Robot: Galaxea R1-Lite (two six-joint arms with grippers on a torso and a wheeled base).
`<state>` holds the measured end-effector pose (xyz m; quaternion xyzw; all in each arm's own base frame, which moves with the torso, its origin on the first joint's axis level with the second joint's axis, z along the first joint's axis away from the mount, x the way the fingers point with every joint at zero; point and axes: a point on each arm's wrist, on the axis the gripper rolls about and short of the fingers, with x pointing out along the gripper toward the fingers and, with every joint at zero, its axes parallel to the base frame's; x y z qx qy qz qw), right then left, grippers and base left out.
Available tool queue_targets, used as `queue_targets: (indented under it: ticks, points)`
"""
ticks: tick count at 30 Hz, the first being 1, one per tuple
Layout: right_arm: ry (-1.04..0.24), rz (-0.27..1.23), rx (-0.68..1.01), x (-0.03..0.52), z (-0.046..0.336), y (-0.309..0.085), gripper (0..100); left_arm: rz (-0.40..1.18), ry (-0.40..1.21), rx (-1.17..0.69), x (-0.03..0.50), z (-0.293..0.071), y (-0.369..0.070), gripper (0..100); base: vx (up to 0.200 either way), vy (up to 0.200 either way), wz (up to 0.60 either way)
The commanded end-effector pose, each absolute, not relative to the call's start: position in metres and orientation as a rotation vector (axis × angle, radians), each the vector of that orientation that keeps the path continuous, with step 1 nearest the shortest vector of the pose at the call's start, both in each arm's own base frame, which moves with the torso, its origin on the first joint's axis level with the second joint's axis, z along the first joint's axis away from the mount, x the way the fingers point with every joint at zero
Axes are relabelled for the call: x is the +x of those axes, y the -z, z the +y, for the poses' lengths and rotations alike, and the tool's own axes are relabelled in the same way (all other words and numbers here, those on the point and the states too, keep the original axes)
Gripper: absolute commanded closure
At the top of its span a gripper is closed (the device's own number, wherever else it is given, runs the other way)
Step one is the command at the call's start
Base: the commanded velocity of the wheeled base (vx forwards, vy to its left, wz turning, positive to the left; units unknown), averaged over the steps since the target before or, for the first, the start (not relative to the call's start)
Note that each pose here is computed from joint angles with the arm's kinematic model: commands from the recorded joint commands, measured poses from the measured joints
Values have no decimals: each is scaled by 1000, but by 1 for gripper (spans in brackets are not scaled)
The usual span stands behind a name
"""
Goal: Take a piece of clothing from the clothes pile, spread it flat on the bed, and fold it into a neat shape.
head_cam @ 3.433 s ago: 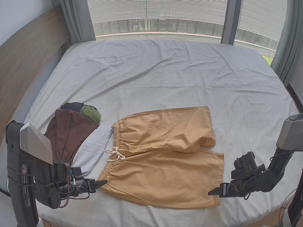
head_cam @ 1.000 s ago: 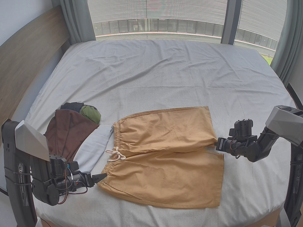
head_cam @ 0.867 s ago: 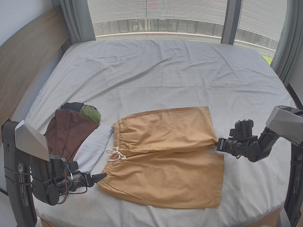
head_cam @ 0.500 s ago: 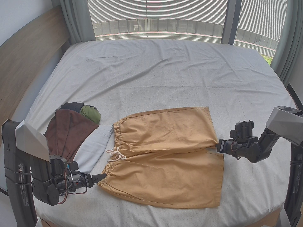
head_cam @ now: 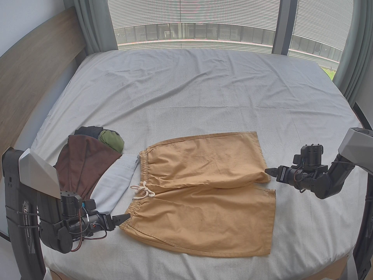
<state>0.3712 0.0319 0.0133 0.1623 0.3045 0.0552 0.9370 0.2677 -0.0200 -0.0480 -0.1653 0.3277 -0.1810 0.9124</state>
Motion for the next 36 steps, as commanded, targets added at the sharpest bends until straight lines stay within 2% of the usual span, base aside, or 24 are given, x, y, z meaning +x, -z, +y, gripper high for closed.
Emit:
queue_targets:
  ticks: [1, 13, 28, 29, 36]
  points:
    - [-154, 593, 324, 356, 43, -30, 0, 680, 373, -344, 267, -20, 48, 0, 0, 0, 0]
    - [-253, 621, 289, 302, 70, -6, 0, 749, 398, -360, 254, -22, 55, 0, 0, 0, 0]
    - [-242, 636, 290, 289, 64, 6, 0, 753, 413, -368, 257, -27, 58, 0, 0, 0, 0]
    - [-243, 635, 288, 288, 64, 6, 0, 744, 410, -376, 259, -27, 57, 100, 0, 0, 0]
    - [-234, 669, 287, 278, 62, 9, 0, 739, 411, -381, 261, -28, 58, 100, 0, 0, 0]
